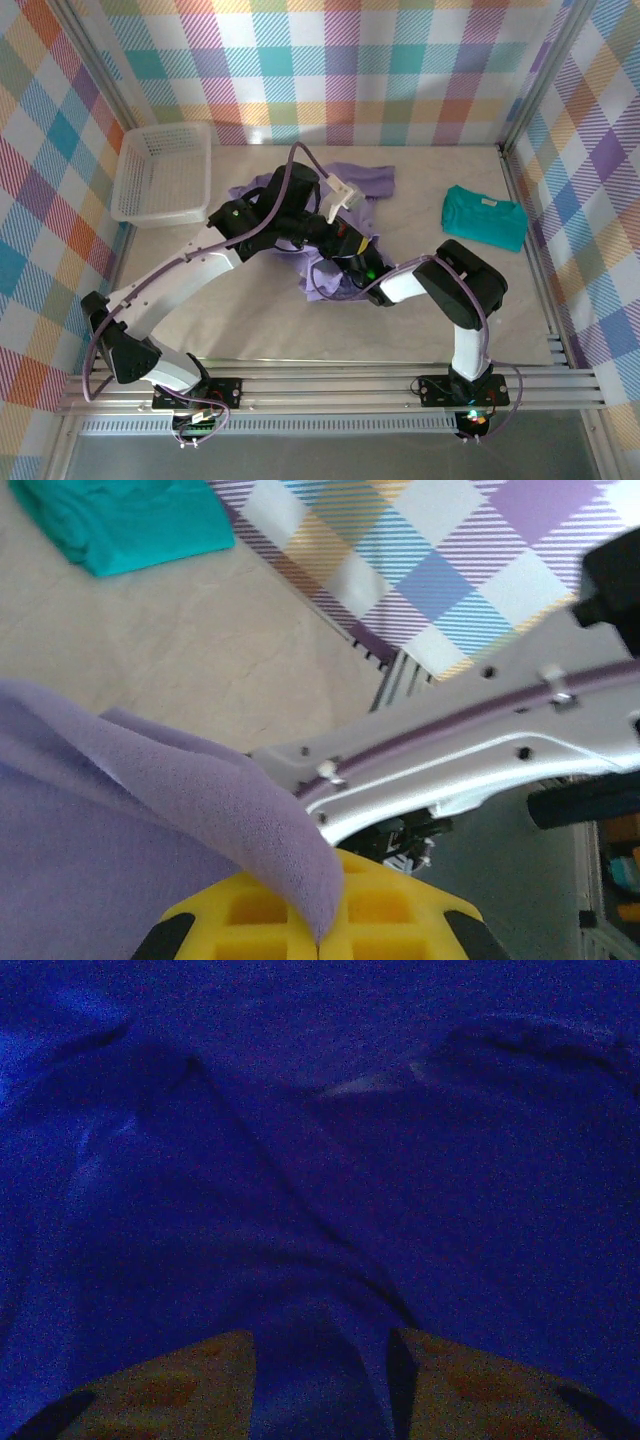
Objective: Fold the inside-out t-shirt
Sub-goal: Turn the T-shirt inside out at the center of the table.
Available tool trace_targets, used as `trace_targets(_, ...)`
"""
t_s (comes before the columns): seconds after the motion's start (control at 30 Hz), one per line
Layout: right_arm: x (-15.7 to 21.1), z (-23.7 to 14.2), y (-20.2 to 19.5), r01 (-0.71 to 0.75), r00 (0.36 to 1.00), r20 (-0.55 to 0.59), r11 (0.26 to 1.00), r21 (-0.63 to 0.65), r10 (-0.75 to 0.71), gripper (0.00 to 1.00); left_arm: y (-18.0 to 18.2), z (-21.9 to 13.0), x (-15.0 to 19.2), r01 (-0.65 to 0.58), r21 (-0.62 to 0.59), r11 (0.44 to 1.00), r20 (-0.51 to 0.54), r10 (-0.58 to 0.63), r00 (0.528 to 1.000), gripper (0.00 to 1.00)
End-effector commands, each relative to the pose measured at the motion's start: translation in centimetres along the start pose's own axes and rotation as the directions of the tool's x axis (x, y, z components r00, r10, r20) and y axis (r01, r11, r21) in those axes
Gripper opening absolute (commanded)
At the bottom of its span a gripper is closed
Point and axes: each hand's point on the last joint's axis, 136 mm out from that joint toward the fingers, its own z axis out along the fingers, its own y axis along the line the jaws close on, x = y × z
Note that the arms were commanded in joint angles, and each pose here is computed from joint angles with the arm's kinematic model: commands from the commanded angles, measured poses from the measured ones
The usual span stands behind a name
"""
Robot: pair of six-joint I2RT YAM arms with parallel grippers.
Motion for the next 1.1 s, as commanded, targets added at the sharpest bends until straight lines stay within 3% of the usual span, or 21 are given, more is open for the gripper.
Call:
trace_targets(0.0, -1.2, -0.4, -0.5, -0.076, 0.997, -0.003, 0.997, -0.006, 0.076, 0.42, -3.0, -2.2, -0.7, -0.102, 0.067, 0.993, 0.039, 0.099, 0.994, 0.0)
trace_targets(0.1, -2.1, -1.9, 0.3, -0.114, 0.992, 0.044, 0.982, -0.152, 0.122, 0.45, -0.3, -3.1, -0.3, -0.109, -0.095, 0.989, 0.061, 0.116, 0.991, 0.0)
trace_targets(0.2, -1.7, -3.7, 1.5, -0.036, 0.998, 0.051, 0.972, -0.234, 0.049, 0.46, 3.8, -4.5, -0.4, -0.042, -0.293, 0.955, 0.107, 0.076, 0.991, 0.0)
trace_targets(0.33, -1.2, -6.0, 1.9, -0.019, 0.998, 0.049, 0.954, -0.299, 0.036, 0.49, 7.2, -6.3, -0.3, 0.053, -0.402, 0.914, 0.158, 0.013, 0.987, 0.0)
trace_targets(0.43, -1.0, -5.5, 1.0, -0.092, 0.995, 0.001, 0.959, -0.267, 0.096, 0.49, 5.2, -6.3, -0.3, 0.016, -0.299, 0.954, 0.166, 0.036, 0.985, 0.0)
trace_targets(0.5, -1.4, -4.3, 0.7, -0.156, 0.988, -0.024, 0.956, -0.249, 0.154, 0.49, 2.1, -6.0, -0.2, -0.055, -0.144, 0.988, 0.166, 0.079, 0.983, 0.0)
trace_targets(0.6, -2.2, -2.7, 0.3, -0.233, 0.972, -0.041, 0.944, -0.234, 0.23, 0.48, -1.0, -6.6, 0.0, -0.137, -0.014, 0.99, 0.179, 0.138, 0.974, 0.0)
trace_targets(0.83, -0.3, -0.5, 1.2, -0.154, 0.982, -0.136, 0.976, -0.152, 0.133, 0.46, -2.1, -7.7, -3.7, -0.129, -0.017, 0.991, 0.29, 0.128, 0.948, 0.0)
trace_targets(1.07, 0.2, 1.6, 1.2, -0.092, 0.977, -0.197, 0.994, -0.051, 0.08, 0.49, -6.1, -7.5, -7.3, -0.203, 0.06, 0.977, 0.318, 0.174, 0.932, 0.0)
